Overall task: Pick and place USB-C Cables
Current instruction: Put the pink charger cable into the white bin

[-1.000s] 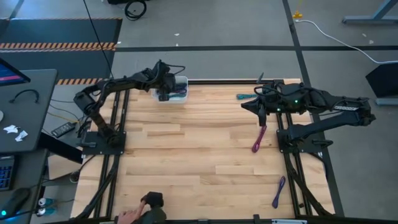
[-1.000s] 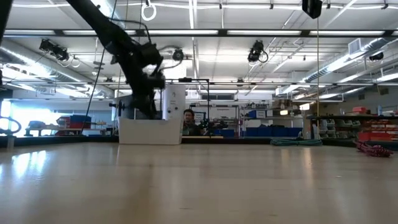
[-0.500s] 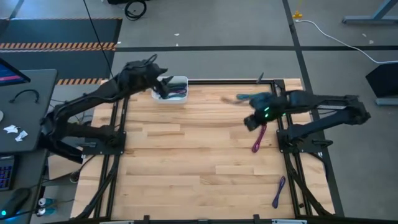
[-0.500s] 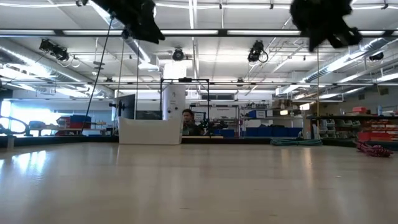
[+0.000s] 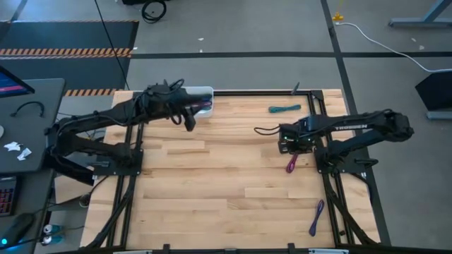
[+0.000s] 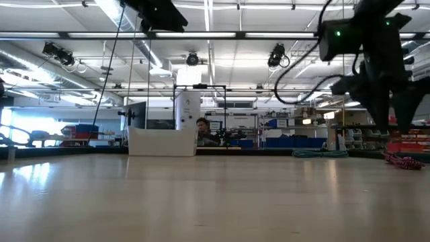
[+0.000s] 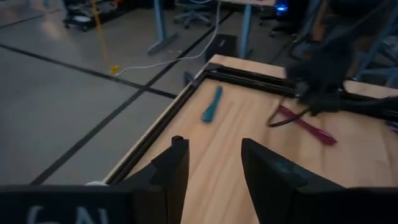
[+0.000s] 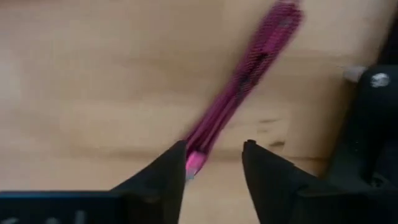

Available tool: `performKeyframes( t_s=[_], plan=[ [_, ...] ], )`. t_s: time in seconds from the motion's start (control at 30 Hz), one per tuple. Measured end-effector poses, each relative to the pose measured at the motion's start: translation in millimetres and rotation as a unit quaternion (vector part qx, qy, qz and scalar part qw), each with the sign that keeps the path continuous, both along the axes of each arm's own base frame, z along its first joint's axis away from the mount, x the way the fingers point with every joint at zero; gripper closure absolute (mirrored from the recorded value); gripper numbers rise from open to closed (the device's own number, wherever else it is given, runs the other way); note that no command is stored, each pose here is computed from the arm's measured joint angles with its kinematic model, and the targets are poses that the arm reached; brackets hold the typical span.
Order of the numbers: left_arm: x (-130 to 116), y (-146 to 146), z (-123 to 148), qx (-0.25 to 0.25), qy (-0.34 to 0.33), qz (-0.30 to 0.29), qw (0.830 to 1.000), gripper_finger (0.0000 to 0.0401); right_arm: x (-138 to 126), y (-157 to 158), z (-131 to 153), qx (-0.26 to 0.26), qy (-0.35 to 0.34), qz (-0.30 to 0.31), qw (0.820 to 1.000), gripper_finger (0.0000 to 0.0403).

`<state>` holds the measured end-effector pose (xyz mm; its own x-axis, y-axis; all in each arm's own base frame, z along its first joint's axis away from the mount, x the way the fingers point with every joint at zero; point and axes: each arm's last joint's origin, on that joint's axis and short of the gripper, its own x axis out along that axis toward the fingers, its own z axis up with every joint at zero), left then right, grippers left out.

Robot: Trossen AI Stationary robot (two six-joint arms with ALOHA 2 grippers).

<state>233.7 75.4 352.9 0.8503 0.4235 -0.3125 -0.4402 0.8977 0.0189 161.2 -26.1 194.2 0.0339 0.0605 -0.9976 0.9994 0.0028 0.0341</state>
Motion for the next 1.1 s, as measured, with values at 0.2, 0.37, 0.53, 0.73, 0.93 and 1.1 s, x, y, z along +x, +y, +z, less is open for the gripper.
performKeyframes(
  t_s=[0.2, 0.37, 0.53, 0.73, 0.93, 1.1],
  plan=[
    [5.2, -14.7, -1.1, -0.003, 0.002, -0.031, 1.0, 0.0258, -10.8, -4.6, -33.1, -0.021, 0.007, -0.077, 0.997, 0.0219],
    [7.5, -24.8, -1.1, -0.004, 0.001, -0.051, 0.999, 0.0259, -17.7, -5.9, -57.5, -0.022, -0.013, -0.126, 0.992, 0.0242],
    [9.1, -32.9, -1.1, -0.005, 0.001, -0.068, 0.998, 0.0259, -20.0, -5.2, -65.3, -0.027, -0.026, -0.122, 0.992, 0.03],
    [9.8, -37.6, -1.3, -0.061, -0.02, -0.057, 0.996, 0.0259, -10.8, -7.8, -58.6, -0.061, -0.056, -0.034, 0.996, 0.0385],
    [12.5, -26.9, -9.5, -0.129, -0.017, -0.032, 0.991, 0.0259, 37.1, -13.7, -1.1, -0.158, -0.232, 0.135, 0.95, 0.0387],
    [30.0, -12.0, -20.4, -0.15, -0.017, -0.078, 0.986, 0.0259, 79.5, -11.9, 76.6, -0.327, -0.427, 0.266, 0.8, 0.0387]
  ],
)
